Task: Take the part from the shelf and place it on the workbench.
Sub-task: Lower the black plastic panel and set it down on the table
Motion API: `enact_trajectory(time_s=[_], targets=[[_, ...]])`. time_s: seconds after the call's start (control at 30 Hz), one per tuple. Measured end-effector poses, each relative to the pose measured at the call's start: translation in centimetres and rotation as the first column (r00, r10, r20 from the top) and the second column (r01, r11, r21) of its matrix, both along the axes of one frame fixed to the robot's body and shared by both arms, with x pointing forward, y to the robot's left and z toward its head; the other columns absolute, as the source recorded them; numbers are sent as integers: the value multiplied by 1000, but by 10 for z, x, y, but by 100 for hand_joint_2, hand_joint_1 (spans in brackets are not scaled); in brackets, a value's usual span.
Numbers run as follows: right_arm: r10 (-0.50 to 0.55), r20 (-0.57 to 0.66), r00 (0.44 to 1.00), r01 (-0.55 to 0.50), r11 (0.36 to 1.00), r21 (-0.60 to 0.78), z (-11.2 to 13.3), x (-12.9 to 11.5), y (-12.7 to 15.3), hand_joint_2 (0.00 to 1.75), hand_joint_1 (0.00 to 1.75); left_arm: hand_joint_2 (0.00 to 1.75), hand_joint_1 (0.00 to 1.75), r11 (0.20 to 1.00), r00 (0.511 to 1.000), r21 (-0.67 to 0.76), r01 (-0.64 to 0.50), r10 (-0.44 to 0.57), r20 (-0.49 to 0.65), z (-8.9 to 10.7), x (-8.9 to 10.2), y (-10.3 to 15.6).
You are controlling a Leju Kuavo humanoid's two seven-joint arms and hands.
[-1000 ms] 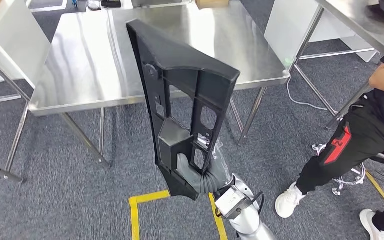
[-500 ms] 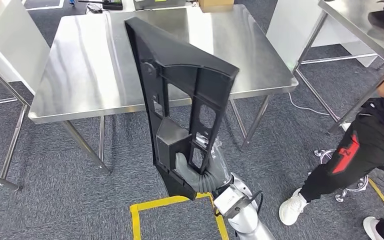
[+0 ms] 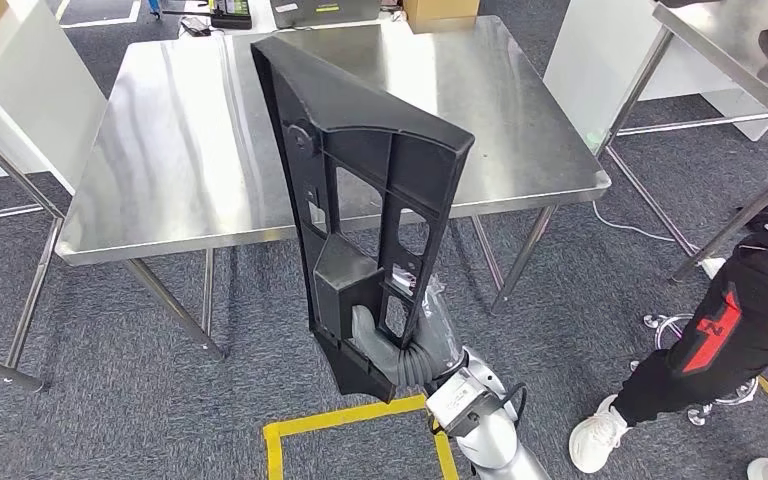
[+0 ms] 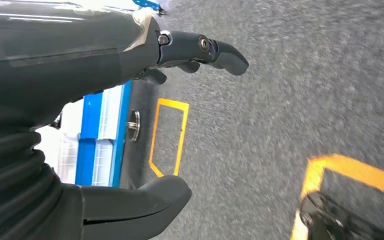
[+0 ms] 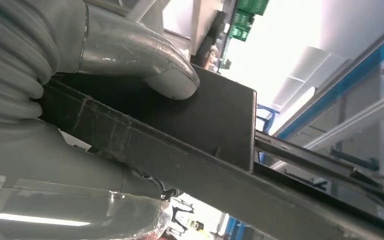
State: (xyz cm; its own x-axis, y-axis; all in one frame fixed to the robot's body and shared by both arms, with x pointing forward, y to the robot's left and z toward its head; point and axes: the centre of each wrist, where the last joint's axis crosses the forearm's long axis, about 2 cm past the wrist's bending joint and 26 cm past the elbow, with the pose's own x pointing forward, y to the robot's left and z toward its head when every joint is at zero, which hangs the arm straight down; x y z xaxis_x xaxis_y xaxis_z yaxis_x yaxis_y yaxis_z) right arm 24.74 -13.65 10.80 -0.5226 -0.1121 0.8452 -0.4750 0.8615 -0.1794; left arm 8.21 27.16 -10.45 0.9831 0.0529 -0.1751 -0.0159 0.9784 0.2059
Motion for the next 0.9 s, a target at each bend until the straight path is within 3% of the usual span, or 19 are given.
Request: enact_trajectory(time_s=[0.9], targets=[[-3, -9, 1000, 3, 1000, -11, -4, -2, -5, 175, 175, 175, 0, 1000, 1000, 0, 3, -3, -1, 0, 0, 0]])
